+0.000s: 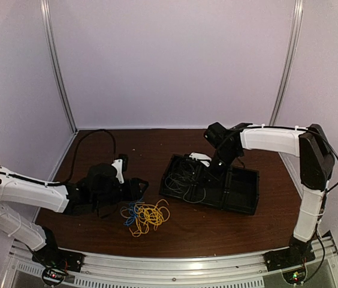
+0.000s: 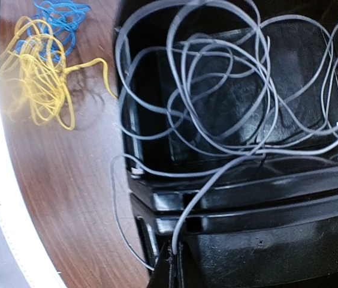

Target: Untangle the cables

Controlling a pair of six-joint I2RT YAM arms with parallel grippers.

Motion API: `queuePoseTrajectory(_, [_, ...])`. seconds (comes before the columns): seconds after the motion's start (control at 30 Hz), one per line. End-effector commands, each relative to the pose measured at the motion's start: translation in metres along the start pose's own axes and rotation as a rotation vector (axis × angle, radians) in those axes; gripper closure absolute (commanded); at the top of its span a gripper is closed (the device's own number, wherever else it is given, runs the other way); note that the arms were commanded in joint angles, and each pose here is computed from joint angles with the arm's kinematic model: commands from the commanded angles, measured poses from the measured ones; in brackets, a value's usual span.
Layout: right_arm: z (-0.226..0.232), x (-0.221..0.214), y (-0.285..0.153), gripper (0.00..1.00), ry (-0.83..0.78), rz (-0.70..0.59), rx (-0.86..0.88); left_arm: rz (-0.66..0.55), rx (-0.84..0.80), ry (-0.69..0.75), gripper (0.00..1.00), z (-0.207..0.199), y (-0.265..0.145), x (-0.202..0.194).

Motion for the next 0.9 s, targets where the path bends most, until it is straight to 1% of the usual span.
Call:
queuePoseTrajectory(0.0, [0.027, 0.018, -0.036, 1.00, -0.049, -0.071, 0.111, -0.027, -0.028, -0.011, 0.43, -0.007, 0.001, 0.005])
queuePoseTrajectory(0.07, [0.036, 0.028, -0.043, 1.00, -0.061, -0.105, 0.158, -0.025, -0.027, -0.013, 0.43, -0.007, 0.002, 0.005])
queuePoseTrajectory(0.17, [0.038, 0.048, -0.044, 1.00, -0.078, -0.140, 0.163, -0.024, -0.029, -0.014, 0.43, -0.008, 0.004, 0.007])
queuePoseTrajectory(0.23, [0.032, 0.063, -0.043, 1.00, -0.076, -0.173, 0.130, -0.024, -0.031, -0.012, 0.43, -0.010, 0.006, 0.009])
queuePoseTrajectory(0.33, [0.017, 0.084, -0.034, 1.00, -0.072, -0.215, 0.036, -0.019, -0.031, -0.011, 0.43, -0.011, 0.005, 0.009])
queuePoseTrajectory(0.43, [0.008, 0.097, -0.022, 1.00, -0.076, -0.235, 0.016, -0.016, -0.023, -0.008, 0.43, -0.011, 0.003, 0.008])
queuePoseTrajectory(0.67, [-0.008, 0.093, 0.008, 1.00, -0.076, -0.235, -0.013, -0.015, -0.009, -0.007, 0.42, -0.008, 0.001, 0.008])
queuePoseTrajectory(0.87, [-0.013, 0.084, 0.024, 0.99, -0.090, -0.162, -0.085, -0.013, -0.006, 0.007, 0.43, -0.010, 0.002, 0.010])
Point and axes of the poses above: each gripper's point midway between its finger pads, its own y axis out along the fingers, its own z axis along the line the jaws close on, x = y × z, the point moved 6 cm from there along -y, back along the fingers, and after that the axes turned 15 degrees about y, right-handed, at the moved point
